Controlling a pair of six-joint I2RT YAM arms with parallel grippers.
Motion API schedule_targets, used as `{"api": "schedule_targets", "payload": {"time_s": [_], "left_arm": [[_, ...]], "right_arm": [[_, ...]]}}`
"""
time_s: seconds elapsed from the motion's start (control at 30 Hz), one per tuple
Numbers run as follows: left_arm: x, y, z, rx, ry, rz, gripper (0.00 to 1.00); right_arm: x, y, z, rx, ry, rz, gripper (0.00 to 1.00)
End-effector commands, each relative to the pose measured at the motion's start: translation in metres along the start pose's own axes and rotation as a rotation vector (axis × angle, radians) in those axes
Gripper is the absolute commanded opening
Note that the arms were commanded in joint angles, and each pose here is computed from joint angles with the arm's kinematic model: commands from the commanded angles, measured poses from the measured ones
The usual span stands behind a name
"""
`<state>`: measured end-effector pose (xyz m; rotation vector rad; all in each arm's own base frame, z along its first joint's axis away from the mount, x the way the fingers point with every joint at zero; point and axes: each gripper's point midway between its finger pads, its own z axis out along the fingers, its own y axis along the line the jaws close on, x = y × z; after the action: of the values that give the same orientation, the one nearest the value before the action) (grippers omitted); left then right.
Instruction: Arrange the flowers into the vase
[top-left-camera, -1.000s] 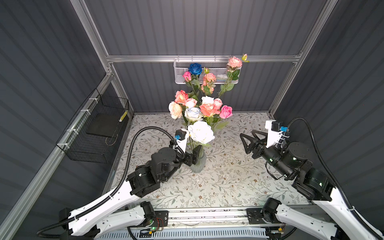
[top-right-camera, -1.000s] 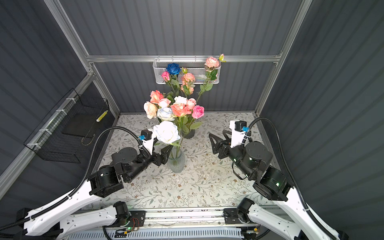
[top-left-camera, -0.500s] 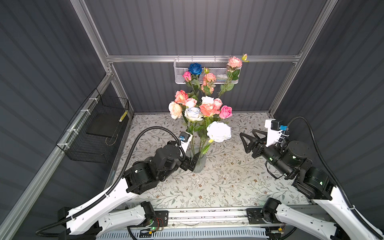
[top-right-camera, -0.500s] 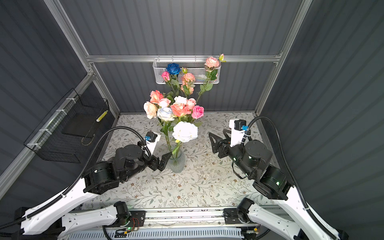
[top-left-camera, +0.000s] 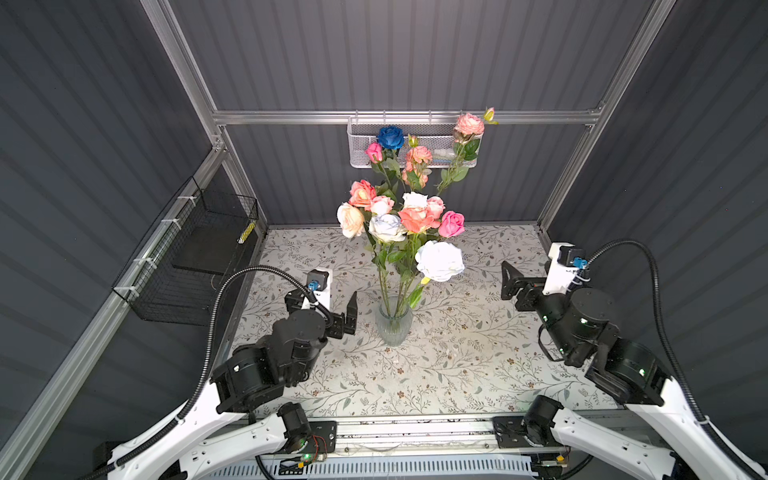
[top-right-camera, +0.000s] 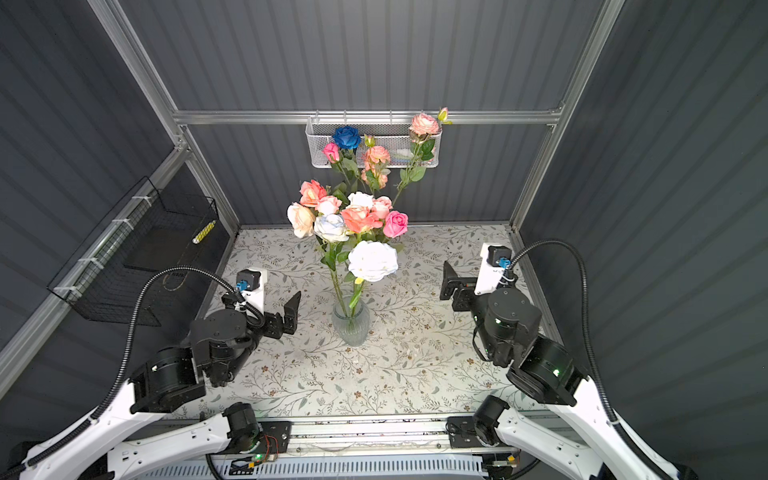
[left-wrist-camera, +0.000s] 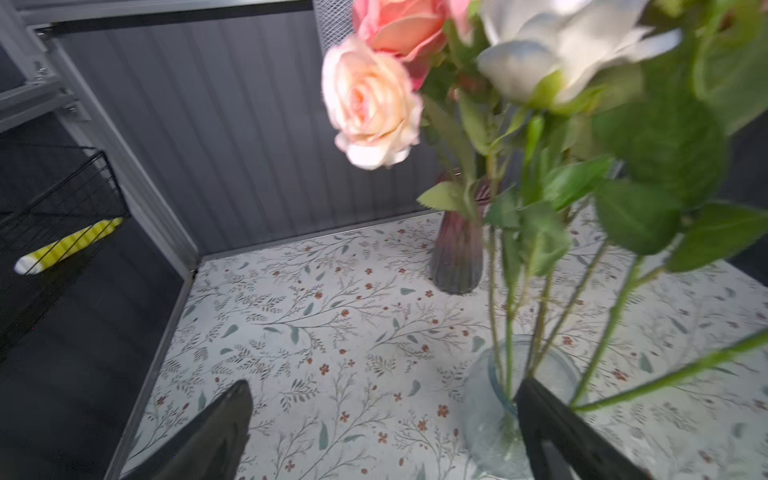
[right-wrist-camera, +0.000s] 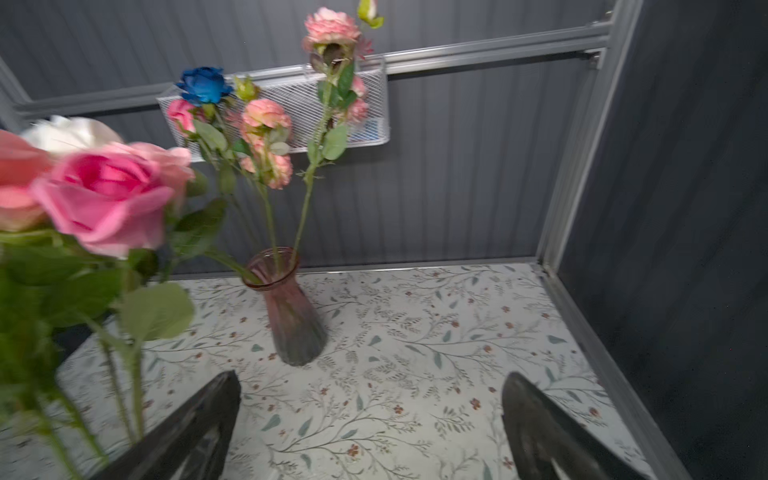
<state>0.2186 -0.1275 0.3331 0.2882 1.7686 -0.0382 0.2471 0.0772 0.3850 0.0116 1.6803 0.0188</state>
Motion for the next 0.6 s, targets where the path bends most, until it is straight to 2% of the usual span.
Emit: {"api": "schedule_targets", "payload": {"time_s": [0.0, 0.07, 0.1, 0.2, 0.33, 0.43, 0.5, 0.57], "left_arm": [[-0.012, 0.022, 0.003, -0.172, -0.132, 0.013, 1.00], [-0.005, 0.025, 0.011, -0.229, -0.147, 0.106, 1.00], [0.000, 0.028, 0.017, -0.266, -0.146, 0.108, 1.00], [0.020, 0.034, 0.045, -0.260, -0.100, 0.081, 1.00], [0.065, 0.066, 0.090, -0.280, 0.011, 0.005, 1.00], [0.093, 0.083, 0.115, -0.264, 0.047, -0.020, 1.00], [0.112, 0.099, 0.126, -0.310, 0.085, -0.046, 1.00], [0.130, 0.110, 0.137, -0.329, 0.103, -0.057, 1.00]], "right_arm": [[0.007, -0.023, 0.011, 0.187, -0.051, -0.178, 0.99], [0.015, -0.021, 0.019, 0.135, -0.061, -0.184, 0.99], [0.020, -0.023, 0.026, 0.108, -0.066, -0.173, 0.99], [0.047, -0.039, 0.051, 0.106, -0.043, -0.142, 0.99], [0.096, -0.044, 0.081, 0.049, 0.022, -0.242, 0.99], [0.135, -0.052, 0.096, 0.029, 0.086, -0.253, 0.99], [0.151, -0.056, 0.103, 0.011, 0.073, -0.210, 0.99], [0.152, -0.065, 0.110, 0.041, 0.019, -0.096, 0.99]]}}
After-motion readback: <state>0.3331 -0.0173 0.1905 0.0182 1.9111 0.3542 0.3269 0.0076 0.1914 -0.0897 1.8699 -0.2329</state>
